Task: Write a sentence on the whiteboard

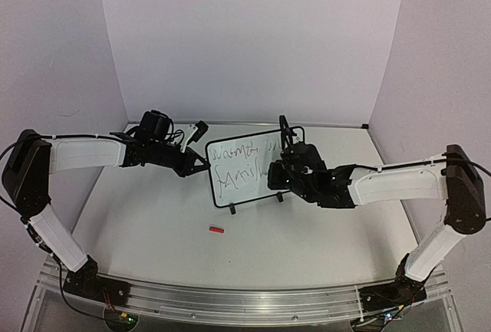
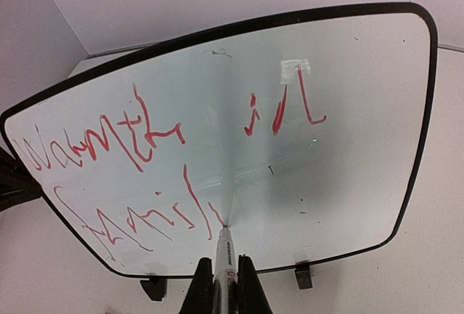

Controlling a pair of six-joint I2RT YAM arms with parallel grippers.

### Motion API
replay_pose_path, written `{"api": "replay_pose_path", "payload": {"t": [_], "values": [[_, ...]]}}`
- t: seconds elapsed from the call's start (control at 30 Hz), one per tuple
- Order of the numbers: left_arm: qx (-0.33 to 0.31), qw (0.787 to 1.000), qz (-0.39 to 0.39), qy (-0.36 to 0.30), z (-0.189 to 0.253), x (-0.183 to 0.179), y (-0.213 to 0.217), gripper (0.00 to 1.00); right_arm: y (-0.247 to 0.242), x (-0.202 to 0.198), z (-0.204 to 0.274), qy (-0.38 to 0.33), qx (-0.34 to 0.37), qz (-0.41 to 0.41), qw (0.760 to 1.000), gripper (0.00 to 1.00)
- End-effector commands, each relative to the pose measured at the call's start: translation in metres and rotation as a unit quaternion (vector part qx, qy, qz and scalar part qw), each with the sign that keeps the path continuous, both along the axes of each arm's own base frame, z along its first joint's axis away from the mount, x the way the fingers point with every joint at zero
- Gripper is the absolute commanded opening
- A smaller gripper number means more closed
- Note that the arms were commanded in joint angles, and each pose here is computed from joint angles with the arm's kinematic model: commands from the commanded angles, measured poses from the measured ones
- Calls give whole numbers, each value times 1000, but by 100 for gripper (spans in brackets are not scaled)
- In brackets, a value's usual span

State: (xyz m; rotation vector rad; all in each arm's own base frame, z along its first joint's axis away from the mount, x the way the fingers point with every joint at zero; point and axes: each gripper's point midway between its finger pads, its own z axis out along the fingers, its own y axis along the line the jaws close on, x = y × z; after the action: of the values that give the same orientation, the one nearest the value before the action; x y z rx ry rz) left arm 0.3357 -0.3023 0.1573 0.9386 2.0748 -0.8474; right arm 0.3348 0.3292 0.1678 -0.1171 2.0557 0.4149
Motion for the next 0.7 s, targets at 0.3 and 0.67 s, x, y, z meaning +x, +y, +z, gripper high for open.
{"api": "replay_pose_path", "payload": {"t": [0.3,0.67], "values": [[31,999,9,-4,-9,6,5,0,-5,6,5,-8,-5,-20,1000,0],[29,1000,9,-5,-7,6,5,0,-8,11,29,-38,-1,-27,999,0]]}}
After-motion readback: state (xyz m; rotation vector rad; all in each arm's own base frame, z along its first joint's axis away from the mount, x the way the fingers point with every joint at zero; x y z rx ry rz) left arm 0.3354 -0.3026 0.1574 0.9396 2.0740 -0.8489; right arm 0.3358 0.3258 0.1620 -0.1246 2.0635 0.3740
